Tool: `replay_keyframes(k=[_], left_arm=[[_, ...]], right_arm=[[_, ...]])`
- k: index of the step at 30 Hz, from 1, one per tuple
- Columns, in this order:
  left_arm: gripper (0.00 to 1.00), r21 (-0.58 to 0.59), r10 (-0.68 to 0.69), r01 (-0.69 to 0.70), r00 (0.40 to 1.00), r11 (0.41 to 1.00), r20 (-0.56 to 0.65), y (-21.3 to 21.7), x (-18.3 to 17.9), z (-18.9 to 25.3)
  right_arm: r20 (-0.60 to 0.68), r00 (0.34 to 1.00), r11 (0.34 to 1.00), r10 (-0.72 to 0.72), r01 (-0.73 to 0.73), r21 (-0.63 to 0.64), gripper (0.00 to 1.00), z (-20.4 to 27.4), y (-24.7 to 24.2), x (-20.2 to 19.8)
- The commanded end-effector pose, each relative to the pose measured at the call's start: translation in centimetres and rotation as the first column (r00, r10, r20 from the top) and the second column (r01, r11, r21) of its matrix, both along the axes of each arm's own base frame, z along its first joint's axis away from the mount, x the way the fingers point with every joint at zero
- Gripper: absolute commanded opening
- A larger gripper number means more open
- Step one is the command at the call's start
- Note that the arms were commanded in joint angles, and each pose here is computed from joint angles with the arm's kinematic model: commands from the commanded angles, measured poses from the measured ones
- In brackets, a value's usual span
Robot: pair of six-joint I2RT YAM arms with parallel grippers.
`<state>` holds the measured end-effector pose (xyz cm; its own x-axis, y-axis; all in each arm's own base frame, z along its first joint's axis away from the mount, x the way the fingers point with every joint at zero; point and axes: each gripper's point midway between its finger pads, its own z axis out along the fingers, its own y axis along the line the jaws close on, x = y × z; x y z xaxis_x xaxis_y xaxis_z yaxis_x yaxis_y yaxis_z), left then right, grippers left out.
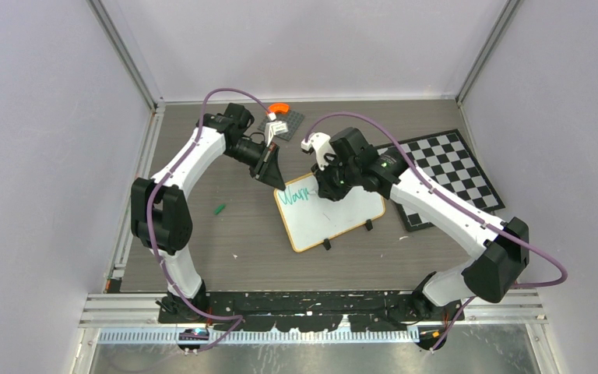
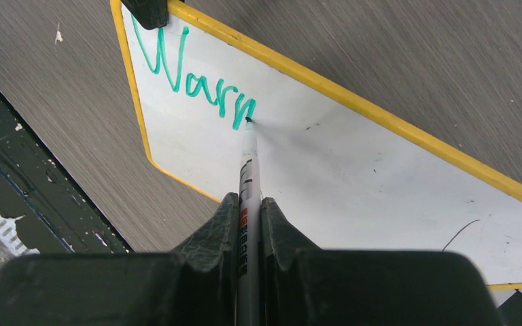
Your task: Write a sentence on the whiteboard
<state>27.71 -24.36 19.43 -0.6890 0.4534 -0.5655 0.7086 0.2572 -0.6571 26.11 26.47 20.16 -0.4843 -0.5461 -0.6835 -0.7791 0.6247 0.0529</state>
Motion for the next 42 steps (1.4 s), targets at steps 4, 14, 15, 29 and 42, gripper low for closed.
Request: replay_keyframes(k=[4, 14, 15, 29, 42], left_arm=[[0.0, -0.051, -0.028, 0.028, 1.0, 0.998, 0.006, -0.5, -1.5, 2.0], [0.0, -0.048, -0.027, 0.027, 1.0, 0.998, 0.01, -0.5, -1.6, 2.0], [0.0, -0.048, -0.027, 0.028, 1.0, 0.998, 0.01, -0.5, -1.6, 1.9], [0.0, -0.049, -0.028, 0.028, 1.0, 0.998, 0.007, -0.5, -1.5, 1.8], [0.0, -0.048, -0.027, 0.027, 1.0, 0.998, 0.008, -0.5, -1.6, 1.9]], right_arm=[[0.048, 0.999, 1.0, -0.005, 0.004, 0.015, 0.0, 1.1, -0.1, 0.7], [0.096, 0.995, 0.999, -0.017, 0.013, 0.036, 0.0, 3.1, 0.5, 2.0], [0.098, 0.995, 0.999, -0.02, 0.016, 0.033, 0.0, 3.1, 0.4, 2.1], [0.05, 0.998, 1.0, -0.028, 0.028, -0.008, 0.0, 0.4, -1.2, 0.9], [0.082, 0.997, 0.998, -0.007, 0.002, 0.058, 0.0, 3.8, -0.4, 0.8]])
